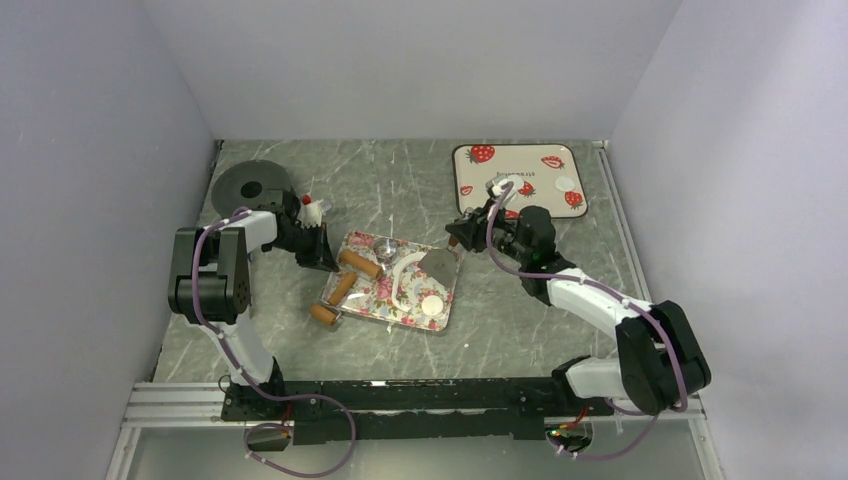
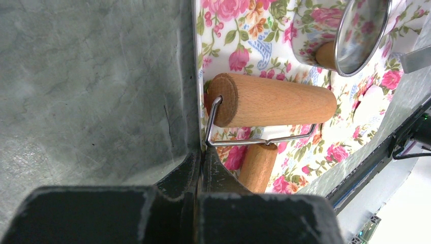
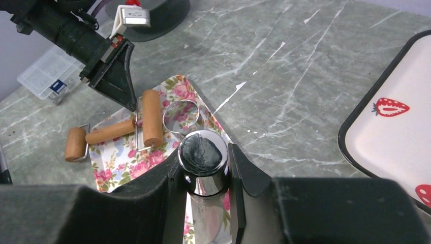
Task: Roll out the dumpling wrappers from the dough
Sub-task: Scoop the dumpling wrapper from the work surface.
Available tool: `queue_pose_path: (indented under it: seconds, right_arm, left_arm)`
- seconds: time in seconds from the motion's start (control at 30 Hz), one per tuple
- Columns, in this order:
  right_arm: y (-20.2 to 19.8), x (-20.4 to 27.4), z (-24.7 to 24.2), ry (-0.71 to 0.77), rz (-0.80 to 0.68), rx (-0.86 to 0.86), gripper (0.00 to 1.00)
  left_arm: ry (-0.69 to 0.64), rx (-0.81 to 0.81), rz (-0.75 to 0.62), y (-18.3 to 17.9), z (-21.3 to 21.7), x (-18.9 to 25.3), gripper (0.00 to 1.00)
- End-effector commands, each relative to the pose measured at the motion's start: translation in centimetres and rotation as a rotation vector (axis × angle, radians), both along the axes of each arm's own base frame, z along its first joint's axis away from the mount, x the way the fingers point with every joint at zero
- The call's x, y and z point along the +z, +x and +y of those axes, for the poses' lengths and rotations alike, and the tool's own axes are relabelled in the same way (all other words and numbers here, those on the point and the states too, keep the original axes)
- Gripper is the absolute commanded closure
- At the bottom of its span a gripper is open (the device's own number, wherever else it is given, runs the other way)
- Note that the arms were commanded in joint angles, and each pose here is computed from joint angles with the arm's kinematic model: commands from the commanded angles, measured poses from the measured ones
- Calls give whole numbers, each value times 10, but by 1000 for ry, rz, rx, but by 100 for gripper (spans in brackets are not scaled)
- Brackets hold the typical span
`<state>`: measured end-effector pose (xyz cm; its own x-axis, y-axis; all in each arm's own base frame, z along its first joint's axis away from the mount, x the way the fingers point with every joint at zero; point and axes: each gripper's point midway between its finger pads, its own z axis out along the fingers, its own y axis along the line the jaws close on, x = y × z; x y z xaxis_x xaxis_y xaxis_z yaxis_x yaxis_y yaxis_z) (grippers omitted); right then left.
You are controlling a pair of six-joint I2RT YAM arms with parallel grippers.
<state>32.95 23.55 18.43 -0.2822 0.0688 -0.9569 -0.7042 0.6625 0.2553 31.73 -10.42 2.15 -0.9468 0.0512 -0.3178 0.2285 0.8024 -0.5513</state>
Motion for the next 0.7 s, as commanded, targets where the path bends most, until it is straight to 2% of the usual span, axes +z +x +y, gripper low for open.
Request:
queue_pose_path:
  seconds: [0.0, 0.1, 0.27, 0.67]
  right_arm:
    - [4, 12, 5, 79, -86, 3, 100]
    - [4, -8, -1, 62, -71, -29, 100]
    - [-8, -32, 3, 16, -13, 36, 100]
    - [-22, -52, 20, 23, 103, 172, 100]
  left_arm:
    - [-75, -22, -65, 7, -12, 22, 100]
    - [-76, -22, -65, 6, -12, 22, 100]
    - [-77, -23, -73, 7, -13, 24, 100]
    - [-80, -23, -77, 6, -13, 26, 100]
